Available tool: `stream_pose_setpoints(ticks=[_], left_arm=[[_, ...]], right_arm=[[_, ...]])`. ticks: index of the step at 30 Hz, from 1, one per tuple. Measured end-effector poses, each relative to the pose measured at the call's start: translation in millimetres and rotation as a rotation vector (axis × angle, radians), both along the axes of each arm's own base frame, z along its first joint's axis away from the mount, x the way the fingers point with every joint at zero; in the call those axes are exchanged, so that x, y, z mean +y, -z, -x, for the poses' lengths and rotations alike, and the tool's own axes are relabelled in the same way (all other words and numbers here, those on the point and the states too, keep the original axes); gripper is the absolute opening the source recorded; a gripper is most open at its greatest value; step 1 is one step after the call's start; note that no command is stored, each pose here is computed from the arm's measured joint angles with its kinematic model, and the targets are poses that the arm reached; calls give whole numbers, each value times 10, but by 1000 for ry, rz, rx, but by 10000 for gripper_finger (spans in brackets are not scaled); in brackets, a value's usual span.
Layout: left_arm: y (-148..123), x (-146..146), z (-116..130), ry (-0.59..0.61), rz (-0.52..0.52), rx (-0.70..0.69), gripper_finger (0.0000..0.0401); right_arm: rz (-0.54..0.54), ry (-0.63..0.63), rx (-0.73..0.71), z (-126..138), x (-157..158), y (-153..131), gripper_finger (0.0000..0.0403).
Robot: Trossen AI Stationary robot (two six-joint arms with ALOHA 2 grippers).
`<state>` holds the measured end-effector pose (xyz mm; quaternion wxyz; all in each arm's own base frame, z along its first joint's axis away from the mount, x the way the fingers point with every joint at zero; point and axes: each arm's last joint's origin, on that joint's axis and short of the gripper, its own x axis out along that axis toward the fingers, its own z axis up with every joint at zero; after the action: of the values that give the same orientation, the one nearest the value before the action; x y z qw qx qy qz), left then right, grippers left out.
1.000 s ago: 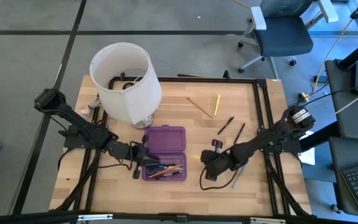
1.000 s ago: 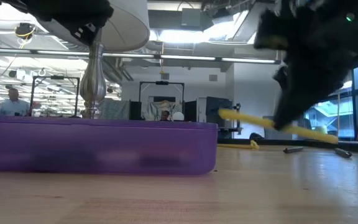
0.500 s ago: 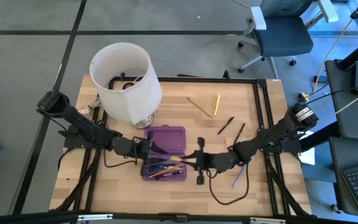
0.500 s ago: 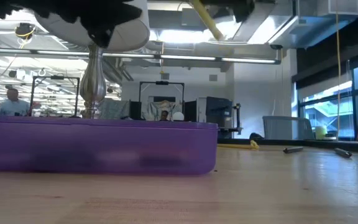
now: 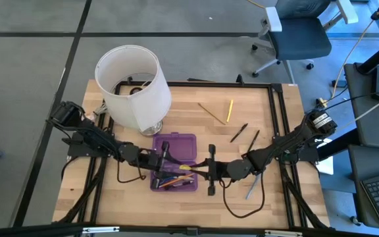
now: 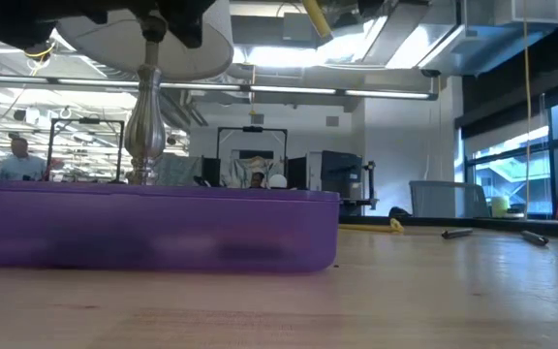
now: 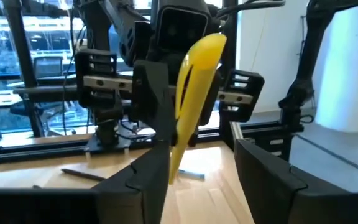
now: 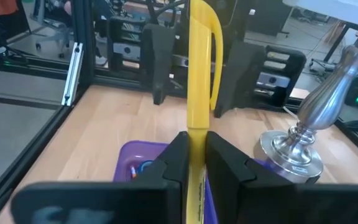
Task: Pick & place school supplies into a supply box
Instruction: Put the yellow pen into the purple supply box
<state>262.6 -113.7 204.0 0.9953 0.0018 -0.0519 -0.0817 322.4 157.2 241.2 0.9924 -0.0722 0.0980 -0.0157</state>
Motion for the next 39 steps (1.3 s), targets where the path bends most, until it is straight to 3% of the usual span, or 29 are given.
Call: stream_pose_setpoints(ticks=[10,21,26,32,39], left_arm=[[-82,56,-10,-22,23,-82,189],[-149,85,-49,-41,-9,-121,187],[-200,75,-73,-49,-34,-141,181],[-195,74,-74,-50,-46,-138,162],[-193,75,-75,-53,-48,-136,110]], right_arm=[[-7,-2,1,-6,-10,0,49],[-58,51,-5,-74,-157,-2,49],[-68,18,2,-97,-193,-2,49],[-68,18,2,-98,-197,-2,49],[-67,12,4,-98,-194,-1,49]])
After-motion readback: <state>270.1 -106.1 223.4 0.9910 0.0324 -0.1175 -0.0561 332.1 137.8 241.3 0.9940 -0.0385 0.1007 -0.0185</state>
